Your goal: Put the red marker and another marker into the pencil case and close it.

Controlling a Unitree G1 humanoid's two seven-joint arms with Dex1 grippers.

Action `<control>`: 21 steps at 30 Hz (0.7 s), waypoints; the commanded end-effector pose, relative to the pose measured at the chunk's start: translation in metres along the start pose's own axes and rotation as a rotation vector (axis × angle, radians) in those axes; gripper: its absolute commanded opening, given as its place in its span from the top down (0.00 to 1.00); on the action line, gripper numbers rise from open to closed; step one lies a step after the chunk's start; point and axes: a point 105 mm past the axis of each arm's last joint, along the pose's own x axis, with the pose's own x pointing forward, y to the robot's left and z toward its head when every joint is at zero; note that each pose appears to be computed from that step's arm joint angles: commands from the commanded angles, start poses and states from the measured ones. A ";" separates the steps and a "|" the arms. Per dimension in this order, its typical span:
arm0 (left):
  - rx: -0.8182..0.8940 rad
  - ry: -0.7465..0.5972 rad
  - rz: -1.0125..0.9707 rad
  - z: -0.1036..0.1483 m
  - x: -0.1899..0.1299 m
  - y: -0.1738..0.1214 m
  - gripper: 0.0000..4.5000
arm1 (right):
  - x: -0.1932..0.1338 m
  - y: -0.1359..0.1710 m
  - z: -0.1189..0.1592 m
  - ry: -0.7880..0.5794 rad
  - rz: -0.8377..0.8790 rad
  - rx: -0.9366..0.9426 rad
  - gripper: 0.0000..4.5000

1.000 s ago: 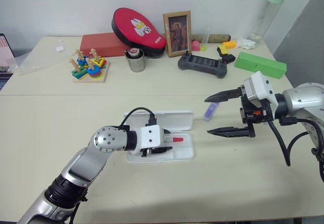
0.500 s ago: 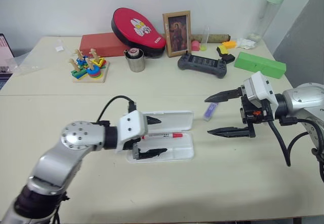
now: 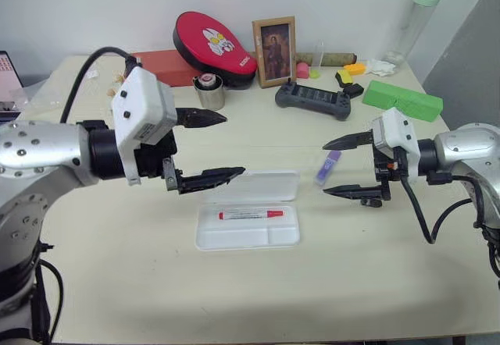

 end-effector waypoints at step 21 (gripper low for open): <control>0.195 0.143 -0.043 -0.010 -0.006 0.010 0.00 | 0.036 -0.061 -0.066 0.246 0.053 -0.288 0.00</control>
